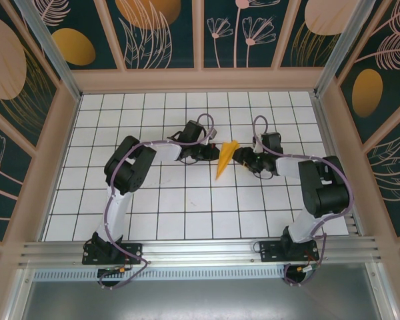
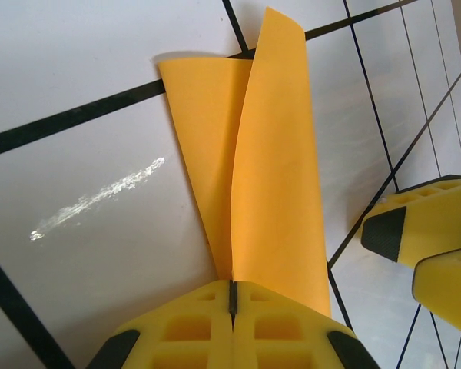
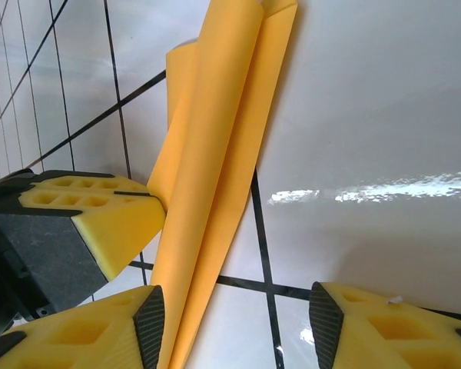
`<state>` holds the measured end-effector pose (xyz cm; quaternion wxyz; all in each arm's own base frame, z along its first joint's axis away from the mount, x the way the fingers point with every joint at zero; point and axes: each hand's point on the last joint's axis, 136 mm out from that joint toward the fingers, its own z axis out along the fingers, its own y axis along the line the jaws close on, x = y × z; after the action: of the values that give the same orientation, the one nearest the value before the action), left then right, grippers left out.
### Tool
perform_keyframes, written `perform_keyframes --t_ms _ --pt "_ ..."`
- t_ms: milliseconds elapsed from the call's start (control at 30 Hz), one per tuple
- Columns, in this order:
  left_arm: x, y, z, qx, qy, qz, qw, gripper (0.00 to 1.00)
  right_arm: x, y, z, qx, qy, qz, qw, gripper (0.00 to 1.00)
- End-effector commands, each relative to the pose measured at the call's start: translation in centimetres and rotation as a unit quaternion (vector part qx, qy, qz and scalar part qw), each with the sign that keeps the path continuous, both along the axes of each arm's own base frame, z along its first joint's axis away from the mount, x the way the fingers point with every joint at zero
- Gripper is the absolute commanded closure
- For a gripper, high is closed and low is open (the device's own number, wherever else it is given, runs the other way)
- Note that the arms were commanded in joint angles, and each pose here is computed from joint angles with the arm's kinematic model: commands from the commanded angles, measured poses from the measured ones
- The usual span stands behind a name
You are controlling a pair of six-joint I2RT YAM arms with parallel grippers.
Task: Fold a paper plane with a square sheet of paper (fold left side to right side)
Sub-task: Fold the wing for the fifth time at the center of the table.
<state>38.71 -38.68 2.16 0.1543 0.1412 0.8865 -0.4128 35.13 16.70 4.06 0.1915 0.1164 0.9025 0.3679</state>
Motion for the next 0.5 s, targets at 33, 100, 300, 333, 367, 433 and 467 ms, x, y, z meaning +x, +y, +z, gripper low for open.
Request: perform_keyframes --t_ms 33,100,300,333,367,433,467 --pt "0.0 0.2 -1.6 0.014 0.009 -0.005 1.000 1.00 0.4 0.1 1.2 0.011 -0.010 0.001 1.000 0.47" --pt "0.1 0.2 -1.6 0.013 0.009 -0.005 1.000 1.00 1.0 0.4 1.7 0.020 -0.015 0.000 1.000 0.48" --pt "-0.1 0.1 -1.0 0.006 0.004 -0.014 1.000 1.00 3.3 -0.5 1.5 0.010 -0.004 -0.034 0.999 0.40" --pt "-0.2 0.0 -0.9 0.005 0.003 -0.016 1.000 1.00 3.8 -0.7 1.4 0.014 0.000 -0.041 0.999 0.38" --pt "-0.1 0.0 -0.8 0.004 0.003 -0.016 1.000 1.00 4.2 -0.7 1.2 0.018 0.005 -0.044 0.999 0.36" --pt "-0.2 0.0 -0.7 0.003 0.003 -0.016 1.000 1.00 4.8 -0.6 1.1 0.023 0.011 -0.044 0.999 0.34" --pt "-0.2 0.0 -0.7 0.004 0.004 -0.017 1.000 1.00 5.2 -0.5 1.2 0.025 0.012 -0.043 0.999 0.32"
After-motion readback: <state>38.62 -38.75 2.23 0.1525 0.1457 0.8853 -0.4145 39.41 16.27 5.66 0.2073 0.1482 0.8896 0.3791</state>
